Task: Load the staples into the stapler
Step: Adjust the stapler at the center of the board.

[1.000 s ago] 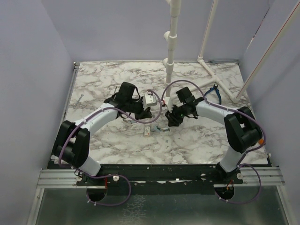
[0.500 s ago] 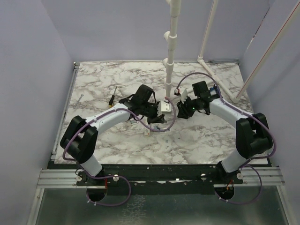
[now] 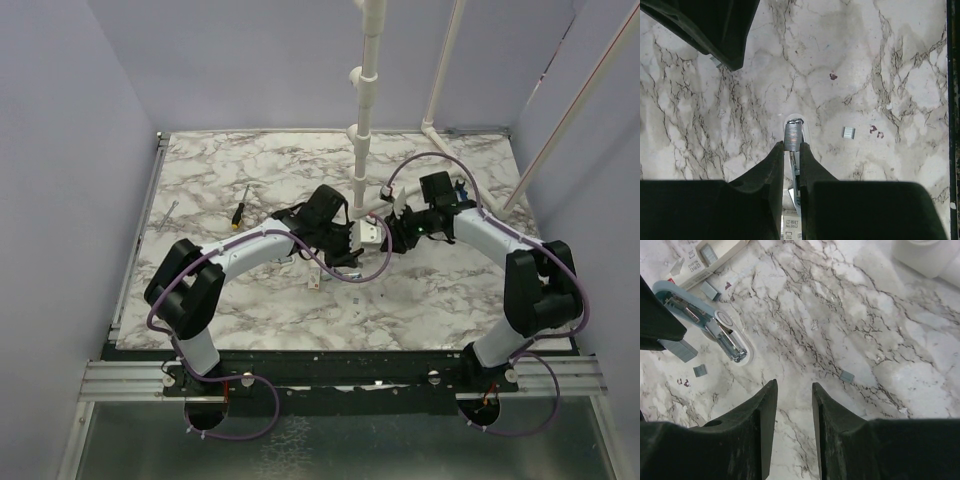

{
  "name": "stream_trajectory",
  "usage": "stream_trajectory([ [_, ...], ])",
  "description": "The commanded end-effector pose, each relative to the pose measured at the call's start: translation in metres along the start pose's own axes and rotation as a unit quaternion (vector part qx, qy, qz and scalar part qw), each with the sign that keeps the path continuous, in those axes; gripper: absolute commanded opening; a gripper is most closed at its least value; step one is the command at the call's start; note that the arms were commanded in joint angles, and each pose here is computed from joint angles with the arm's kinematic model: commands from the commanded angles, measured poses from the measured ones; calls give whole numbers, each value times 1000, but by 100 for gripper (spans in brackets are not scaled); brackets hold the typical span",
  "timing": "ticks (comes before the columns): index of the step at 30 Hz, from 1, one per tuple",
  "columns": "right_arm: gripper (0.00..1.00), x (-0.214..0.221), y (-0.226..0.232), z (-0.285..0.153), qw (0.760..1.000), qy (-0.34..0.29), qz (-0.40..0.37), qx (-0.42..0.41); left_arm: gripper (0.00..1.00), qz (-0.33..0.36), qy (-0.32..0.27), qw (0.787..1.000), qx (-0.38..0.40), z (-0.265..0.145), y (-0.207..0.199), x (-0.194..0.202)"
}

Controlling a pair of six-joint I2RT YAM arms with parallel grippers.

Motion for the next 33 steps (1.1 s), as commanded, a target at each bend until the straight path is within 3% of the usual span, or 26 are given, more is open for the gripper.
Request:
stream_trajectory([
  [1,38,16,14,20,999,40,4,-37,0,3,26,1000,3,-6,2,6],
  [14,36,26,28,73,992,110,-23,-49,0,27,28,999,36,-30,-13,13],
  [33,35,50,61,70,988,136,-25,-74,0,115,2,989,93,-30,-26,11],
])
Point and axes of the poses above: each gripper's point midway between its finger pads, its own z axis out along the fingers, its own y axis along the line the jaws close on, x = y × z, the point moved 3 cm from there along -z, back along the fingers, and after that the axes turned 9 degrees about z, right-handed, at the moved point
